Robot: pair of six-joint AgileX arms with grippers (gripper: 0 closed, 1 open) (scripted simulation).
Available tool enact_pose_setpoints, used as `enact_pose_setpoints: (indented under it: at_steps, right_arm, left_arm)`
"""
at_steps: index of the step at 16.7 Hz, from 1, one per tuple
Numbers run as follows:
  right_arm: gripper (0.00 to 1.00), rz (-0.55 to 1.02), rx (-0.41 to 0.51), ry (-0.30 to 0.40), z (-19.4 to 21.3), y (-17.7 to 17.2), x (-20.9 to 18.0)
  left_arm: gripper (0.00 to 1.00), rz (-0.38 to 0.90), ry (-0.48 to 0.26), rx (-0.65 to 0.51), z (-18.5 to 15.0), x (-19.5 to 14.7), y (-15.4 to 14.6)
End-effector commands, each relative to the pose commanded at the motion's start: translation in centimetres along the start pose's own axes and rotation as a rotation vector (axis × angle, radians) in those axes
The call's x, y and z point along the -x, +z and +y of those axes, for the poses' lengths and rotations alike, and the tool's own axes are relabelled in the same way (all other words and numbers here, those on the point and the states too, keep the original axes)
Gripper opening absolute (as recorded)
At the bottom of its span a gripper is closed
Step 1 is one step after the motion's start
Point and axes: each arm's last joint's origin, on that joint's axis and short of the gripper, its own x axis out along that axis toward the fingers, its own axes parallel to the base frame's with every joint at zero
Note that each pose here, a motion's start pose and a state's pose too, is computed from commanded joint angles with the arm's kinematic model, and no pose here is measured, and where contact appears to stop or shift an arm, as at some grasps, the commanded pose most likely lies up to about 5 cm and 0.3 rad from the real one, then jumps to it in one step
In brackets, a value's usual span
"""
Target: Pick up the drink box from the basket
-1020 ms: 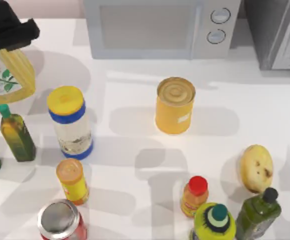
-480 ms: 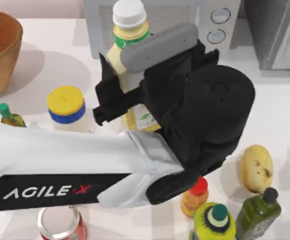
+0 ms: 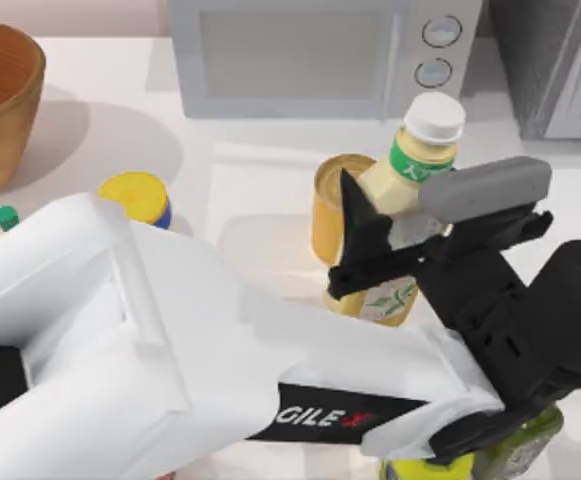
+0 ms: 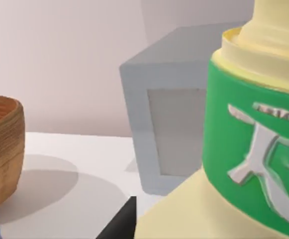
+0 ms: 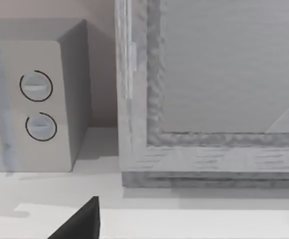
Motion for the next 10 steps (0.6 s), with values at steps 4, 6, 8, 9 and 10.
enact_pose_setpoints:
  at_steps: [4,6,8,9,10]
  right_arm:
    - [1.00,0.000,0.000,0.000,0.0,0.0,0.0]
    - [1.00,0.000,0.000,0.000,0.0,0.0,0.0]
    - [1.00,0.000,0.000,0.000,0.0,0.0,0.0]
    - [1.00,0.000,0.000,0.000,0.0,0.0,0.0]
    - [1.00,0.000,0.000,0.000,0.0,0.0,0.0]
  left_arm:
    - [0.00,0.002,-0.190,-0.150,-2.8,0.2,-1.0]
    - [0.00,0.002,-0.171,-0.152,-2.9,-0.5,-1.1]
    - [0.00,0.005,-0.120,-0.141,-3.0,-2.0,-1.3]
    - [0.00,0.007,-0.087,-0.130,-3.0,-3.1,-1.5]
    - [0.00,0.009,-0.051,-0.114,-2.8,-4.3,-1.9]
